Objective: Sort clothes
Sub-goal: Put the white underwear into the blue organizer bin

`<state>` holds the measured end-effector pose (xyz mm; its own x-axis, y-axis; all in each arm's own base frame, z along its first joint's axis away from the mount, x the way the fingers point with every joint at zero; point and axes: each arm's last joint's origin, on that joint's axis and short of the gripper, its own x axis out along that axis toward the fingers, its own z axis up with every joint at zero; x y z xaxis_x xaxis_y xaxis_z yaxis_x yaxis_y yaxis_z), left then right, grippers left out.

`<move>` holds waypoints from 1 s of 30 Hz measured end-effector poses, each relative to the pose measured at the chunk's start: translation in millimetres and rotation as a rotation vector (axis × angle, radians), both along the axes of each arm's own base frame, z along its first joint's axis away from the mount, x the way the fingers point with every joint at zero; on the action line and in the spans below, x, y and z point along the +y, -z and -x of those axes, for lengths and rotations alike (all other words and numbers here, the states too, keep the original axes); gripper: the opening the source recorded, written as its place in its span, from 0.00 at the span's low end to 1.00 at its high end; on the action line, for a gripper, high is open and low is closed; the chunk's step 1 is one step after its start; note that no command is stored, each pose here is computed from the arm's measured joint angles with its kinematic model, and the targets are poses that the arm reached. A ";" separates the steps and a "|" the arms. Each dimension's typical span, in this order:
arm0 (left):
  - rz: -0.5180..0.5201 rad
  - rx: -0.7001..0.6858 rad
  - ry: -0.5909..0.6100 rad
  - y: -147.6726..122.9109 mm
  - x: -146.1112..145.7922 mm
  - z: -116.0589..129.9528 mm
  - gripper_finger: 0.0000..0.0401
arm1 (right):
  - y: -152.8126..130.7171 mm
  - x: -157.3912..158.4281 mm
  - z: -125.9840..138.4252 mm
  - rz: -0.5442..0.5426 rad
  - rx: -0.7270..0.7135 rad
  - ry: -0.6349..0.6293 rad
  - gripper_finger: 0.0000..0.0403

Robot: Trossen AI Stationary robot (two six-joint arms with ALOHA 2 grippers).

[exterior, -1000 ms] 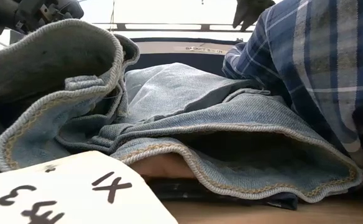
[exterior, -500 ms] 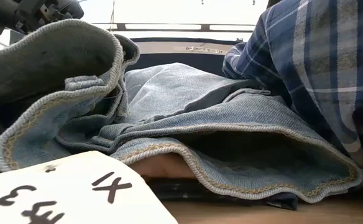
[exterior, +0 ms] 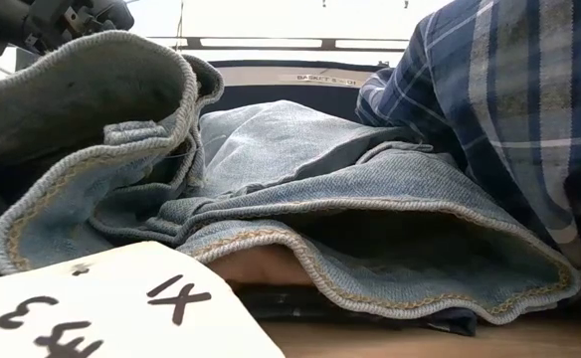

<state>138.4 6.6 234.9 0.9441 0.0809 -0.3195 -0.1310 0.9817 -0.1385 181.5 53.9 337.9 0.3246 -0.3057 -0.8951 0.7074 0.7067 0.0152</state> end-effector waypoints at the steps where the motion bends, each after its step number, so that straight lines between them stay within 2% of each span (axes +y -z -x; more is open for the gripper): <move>1: 0.000 0.000 0.000 0.0 0.0 0.0 0.24 | 3.0 1.9 1.9 -0.008 0.035 -0.007 0.47; 9: 0.004 0.000 -0.001 0.0 0.0 0.0 0.24 | 35.1 17.8 19.8 -0.036 0.216 -0.027 0.47; 15: 0.005 0.000 -0.001 0.0 0.0 0.0 0.24 | 67.8 32.3 29.7 -0.131 0.335 -0.082 0.46; 21: 0.007 0.000 -0.003 0.0 0.1 0.0 0.24 | 98.2 44.1 37.7 -0.181 0.382 -0.155 0.45; 30: 0.007 0.000 -0.002 0.0 0.0 0.0 0.24 | 144.9 49.8 47.7 -0.298 0.422 -0.166 0.41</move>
